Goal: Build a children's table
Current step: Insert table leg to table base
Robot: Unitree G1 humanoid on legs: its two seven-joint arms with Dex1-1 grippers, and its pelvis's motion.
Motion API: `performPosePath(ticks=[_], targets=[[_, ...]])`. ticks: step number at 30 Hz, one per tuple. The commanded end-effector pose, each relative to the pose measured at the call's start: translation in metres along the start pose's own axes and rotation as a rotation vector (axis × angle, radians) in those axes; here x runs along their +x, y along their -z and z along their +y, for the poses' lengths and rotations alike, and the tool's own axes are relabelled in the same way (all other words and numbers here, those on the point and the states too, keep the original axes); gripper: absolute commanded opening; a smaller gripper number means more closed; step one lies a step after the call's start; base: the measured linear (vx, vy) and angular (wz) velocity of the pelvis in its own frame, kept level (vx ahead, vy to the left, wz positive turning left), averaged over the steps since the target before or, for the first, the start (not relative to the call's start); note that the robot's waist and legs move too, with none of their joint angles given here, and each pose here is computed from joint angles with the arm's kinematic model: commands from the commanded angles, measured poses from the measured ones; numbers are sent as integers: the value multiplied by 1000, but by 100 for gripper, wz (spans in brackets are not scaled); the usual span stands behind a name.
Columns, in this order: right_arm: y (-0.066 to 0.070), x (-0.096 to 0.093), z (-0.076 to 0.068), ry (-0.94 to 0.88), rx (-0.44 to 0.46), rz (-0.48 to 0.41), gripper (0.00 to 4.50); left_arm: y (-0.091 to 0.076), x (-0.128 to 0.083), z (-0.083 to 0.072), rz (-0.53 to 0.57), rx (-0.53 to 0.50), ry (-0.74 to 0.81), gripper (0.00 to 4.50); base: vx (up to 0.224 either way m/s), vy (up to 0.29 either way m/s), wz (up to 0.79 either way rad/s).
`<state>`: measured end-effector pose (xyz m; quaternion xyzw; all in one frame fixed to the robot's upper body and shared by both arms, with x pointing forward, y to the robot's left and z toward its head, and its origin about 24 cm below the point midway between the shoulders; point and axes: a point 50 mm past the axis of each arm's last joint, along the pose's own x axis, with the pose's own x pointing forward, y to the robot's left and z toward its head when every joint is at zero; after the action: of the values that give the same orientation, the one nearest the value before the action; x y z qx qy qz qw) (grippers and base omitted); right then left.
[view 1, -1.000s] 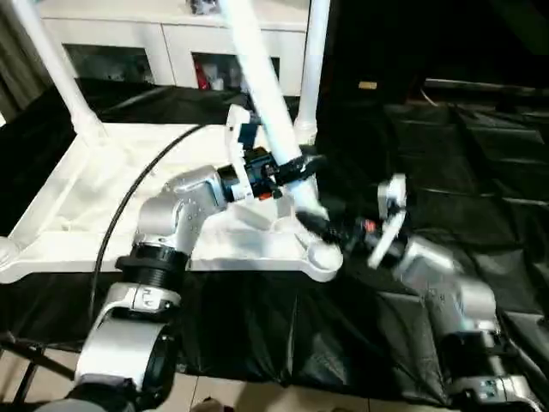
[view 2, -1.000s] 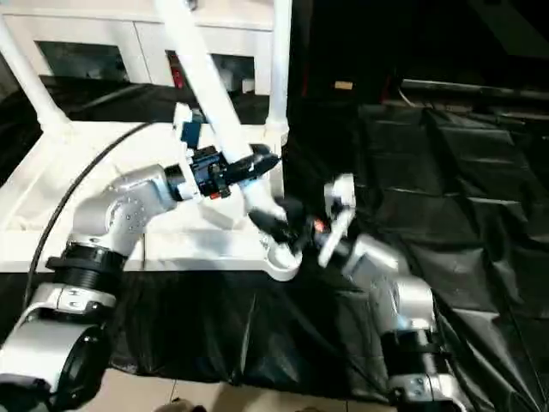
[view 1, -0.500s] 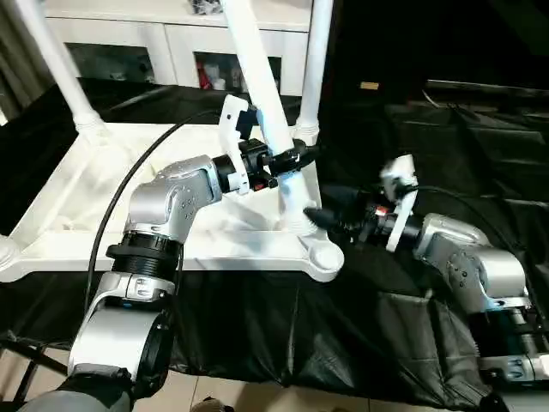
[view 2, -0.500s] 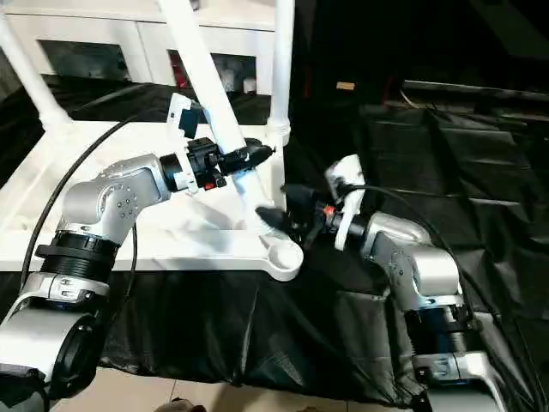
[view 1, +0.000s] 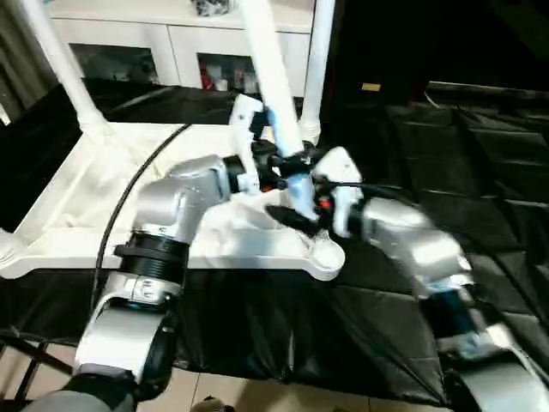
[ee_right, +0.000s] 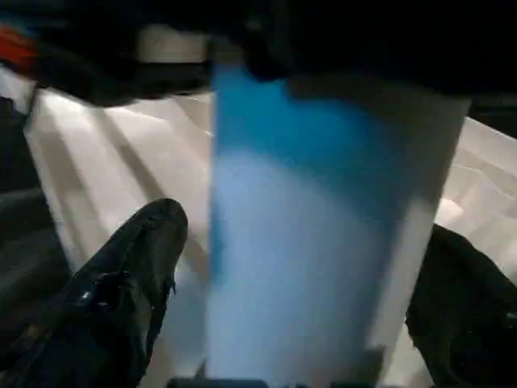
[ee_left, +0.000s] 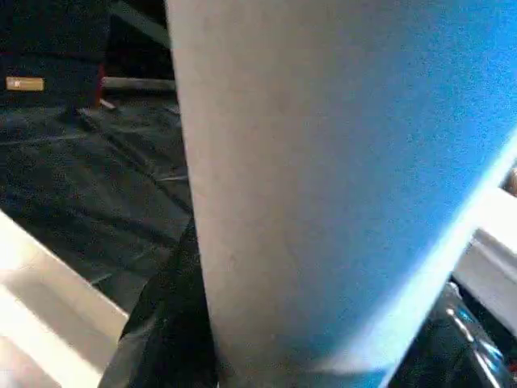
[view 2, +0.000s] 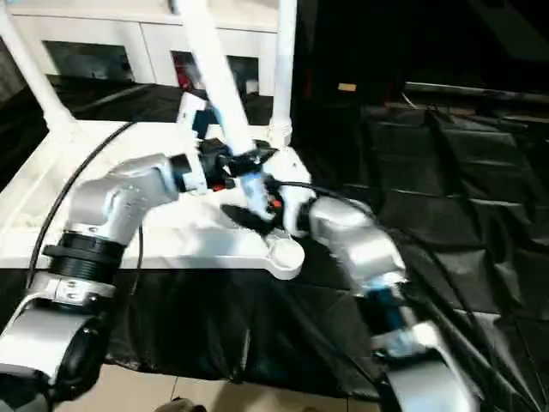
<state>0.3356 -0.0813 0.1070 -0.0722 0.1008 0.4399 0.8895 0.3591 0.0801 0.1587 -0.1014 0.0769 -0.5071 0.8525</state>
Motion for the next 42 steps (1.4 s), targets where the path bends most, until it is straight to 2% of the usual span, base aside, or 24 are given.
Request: performPosePath(ticks=[1,3,13,15,16,18,19,20,21,23,25,27,30,34,36,38,40,42], targets=[[-6,4,0,23,-8,-13,377,-15,3,-5,-10,73,-1,193,0,0,0],[-10,8,2,39,10,-34,356,-14,3,-3,2,96,-22,193,0,0,0],[-12,15,9,37,12,-46,258,-19,0,4,7,168,-110,193,0,0,0],[-12,17,9,41,22,-49,258,-20,-1,4,4,181,-133,193,0,0,0],[-12,17,9,42,23,-50,232,-20,-1,4,3,181,-134,193,0,0,0],[-12,18,9,34,36,-59,232,-21,-1,4,-3,183,-145,193,0,0,0],[-12,18,10,29,42,-64,214,-22,-1,4,-6,180,-146,193,0,0,0],[-12,18,10,29,42,-64,214,-22,-1,4,-6,180,-146,193,0,0,0],[-13,18,10,23,52,-72,204,-23,-1,4,-9,178,-149,249,0,0,0],[-14,19,11,6,68,-87,193,-23,0,1,-22,139,-111,263,0,0,0],[-19,13,14,-115,170,-209,190,-26,-4,-4,-77,52,-14,282,0,0,0],[-19,2,15,-218,223,-274,188,-29,-7,-6,-115,0,73,306,0,0,0],[-17,-8,17,-312,253,-300,188,-30,-11,-9,-135,-38,155,333,0,0,0],[-9,-30,26,-523,265,-268,188,-29,-18,-16,-127,-94,328,357,0,0,0],[-5,-40,29,-620,256,-216,187,-30,-21,-24,-116,-106,450,358,0,0,0],[-2,-45,31,-662,253,-179,187,-29,-22,-26,-108,-130,487,358,0,0,0],[-1,-49,31,-688,253,-153,187,-26,-22,-30,-45,-101,525,340,0,0,0],[-1,-50,29,-683,252,-152,187,-25,-21,-30,-38,-100,522,340,0,0,0]])
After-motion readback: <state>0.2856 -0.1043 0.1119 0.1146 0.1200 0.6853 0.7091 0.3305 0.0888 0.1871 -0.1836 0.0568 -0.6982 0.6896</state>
